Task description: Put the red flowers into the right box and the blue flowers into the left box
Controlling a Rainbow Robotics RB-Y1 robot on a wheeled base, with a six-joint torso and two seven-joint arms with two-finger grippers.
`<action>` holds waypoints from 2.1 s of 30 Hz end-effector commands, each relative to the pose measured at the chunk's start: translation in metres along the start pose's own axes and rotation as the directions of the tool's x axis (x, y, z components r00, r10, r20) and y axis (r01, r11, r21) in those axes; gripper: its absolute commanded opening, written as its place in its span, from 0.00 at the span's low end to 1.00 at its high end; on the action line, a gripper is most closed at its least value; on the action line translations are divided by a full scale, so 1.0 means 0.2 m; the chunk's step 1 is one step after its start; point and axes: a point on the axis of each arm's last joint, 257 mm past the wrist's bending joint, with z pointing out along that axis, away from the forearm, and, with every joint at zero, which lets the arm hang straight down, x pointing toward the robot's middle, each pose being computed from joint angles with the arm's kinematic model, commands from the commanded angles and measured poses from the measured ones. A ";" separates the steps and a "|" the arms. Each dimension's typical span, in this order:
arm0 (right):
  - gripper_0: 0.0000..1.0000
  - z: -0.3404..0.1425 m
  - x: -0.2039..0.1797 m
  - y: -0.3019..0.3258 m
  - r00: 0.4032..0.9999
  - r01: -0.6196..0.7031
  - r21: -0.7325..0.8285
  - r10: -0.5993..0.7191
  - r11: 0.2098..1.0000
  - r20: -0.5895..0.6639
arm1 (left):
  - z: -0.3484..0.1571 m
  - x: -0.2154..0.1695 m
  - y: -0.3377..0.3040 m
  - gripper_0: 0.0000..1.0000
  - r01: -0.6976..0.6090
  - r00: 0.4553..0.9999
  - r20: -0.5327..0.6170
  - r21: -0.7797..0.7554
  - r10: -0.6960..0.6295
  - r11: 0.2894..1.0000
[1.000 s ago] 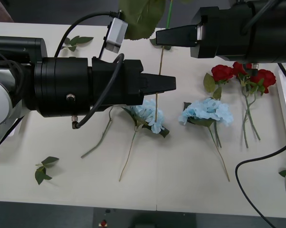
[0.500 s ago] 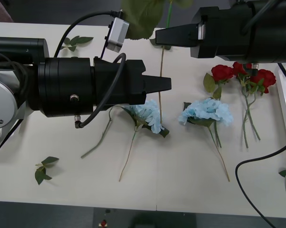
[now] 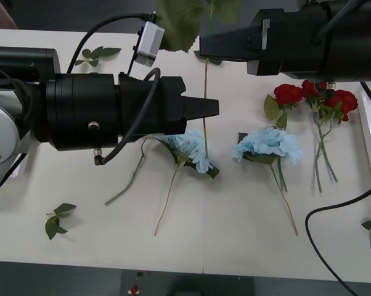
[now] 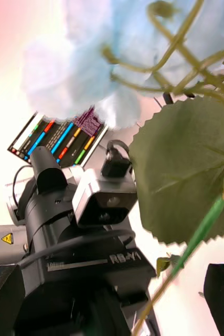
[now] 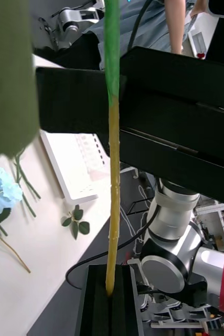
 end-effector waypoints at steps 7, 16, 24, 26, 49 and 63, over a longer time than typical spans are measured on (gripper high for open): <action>1.00 0.05 -0.05 0.11 0.997 0.076 -0.040 -0.076 0.996 0.007 | -0.49 -0.31 0.14 0.00 -0.055 0.996 0.056 -0.169 0.065 0.984; 1.00 -0.10 -0.05 0.01 0.996 0.087 0.059 -0.087 0.994 -0.006 | -1.08 -0.42 0.42 0.00 0.034 0.982 0.184 -0.419 0.049 0.907; 1.00 -0.37 0.07 -0.20 0.990 0.072 0.265 -0.036 0.962 -0.140 | -1.71 -0.37 0.77 0.00 0.241 0.941 0.336 -0.618 -0.026 0.748; 1.00 -0.46 0.12 -0.26 0.987 0.035 0.332 0.020 0.943 -0.161 | -1.88 -0.33 0.87 0.00 0.291 0.929 0.367 -0.664 -0.039 0.688; 1.00 -1.48 0.49 -0.94 0.868 -0.357 0.902 0.442 0.241 0.226 | -2.57 0.05 1.68 0.01 0.407 0.904 0.428 -0.870 0.017 0.277; 1.00 -1.78 0.57 -1.23 0.835 -0.417 0.909 0.402 0.020 0.375 | -2.61 0.08 1.72 0.83 0.417 0.900 0.435 -0.871 0.014 0.260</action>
